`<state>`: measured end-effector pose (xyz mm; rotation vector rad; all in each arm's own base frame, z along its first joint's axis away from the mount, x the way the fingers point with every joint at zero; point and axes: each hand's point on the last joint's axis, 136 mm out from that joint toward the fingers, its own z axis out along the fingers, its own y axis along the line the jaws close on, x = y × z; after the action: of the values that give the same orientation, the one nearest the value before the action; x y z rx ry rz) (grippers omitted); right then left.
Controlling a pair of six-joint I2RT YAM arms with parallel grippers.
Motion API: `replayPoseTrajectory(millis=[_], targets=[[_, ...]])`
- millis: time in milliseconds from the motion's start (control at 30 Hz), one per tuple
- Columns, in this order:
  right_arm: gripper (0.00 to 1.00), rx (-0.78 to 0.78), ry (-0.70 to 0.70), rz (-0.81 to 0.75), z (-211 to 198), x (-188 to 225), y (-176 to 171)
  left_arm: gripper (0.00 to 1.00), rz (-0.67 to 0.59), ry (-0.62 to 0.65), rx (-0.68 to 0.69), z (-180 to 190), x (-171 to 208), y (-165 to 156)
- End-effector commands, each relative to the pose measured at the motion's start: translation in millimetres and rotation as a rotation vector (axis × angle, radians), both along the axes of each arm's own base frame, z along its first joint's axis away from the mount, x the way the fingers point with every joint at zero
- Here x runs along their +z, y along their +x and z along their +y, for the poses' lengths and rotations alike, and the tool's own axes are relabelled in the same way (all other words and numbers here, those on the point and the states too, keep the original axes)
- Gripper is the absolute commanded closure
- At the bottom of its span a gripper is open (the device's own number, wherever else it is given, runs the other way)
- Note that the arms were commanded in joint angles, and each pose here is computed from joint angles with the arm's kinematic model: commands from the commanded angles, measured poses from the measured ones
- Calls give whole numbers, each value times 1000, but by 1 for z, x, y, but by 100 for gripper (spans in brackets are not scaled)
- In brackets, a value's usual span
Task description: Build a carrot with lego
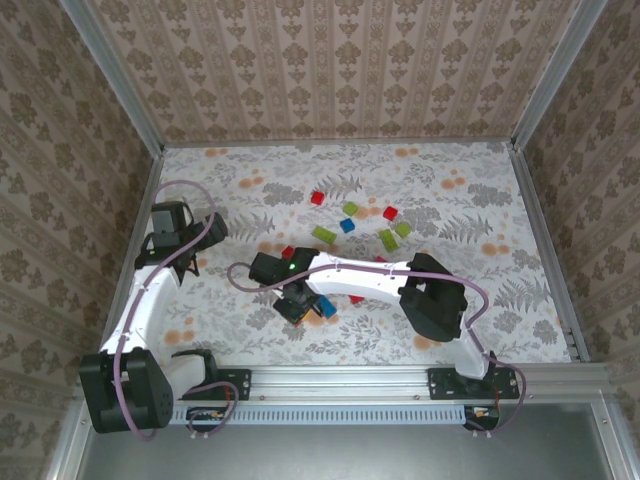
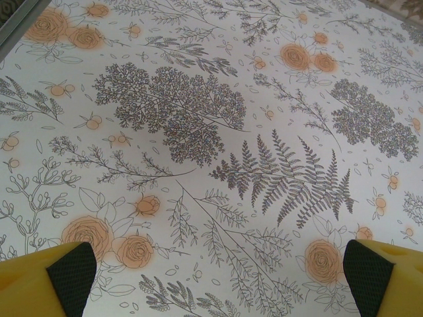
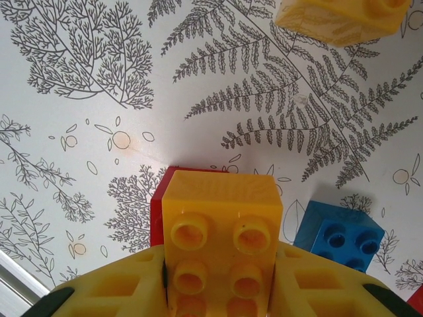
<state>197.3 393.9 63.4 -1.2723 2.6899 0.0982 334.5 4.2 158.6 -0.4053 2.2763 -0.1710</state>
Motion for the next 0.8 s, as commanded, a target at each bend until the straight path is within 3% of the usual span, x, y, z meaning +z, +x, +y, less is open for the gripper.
replayPoseTrajectory(millis=[0, 767], targets=[[65, 8, -35, 20, -1, -4, -6, 0, -28, 0, 2, 0, 13, 1], [65, -64, 7, 18, -5, 14, -10, 0, -33, -1, -1, -1, 15, 0]])
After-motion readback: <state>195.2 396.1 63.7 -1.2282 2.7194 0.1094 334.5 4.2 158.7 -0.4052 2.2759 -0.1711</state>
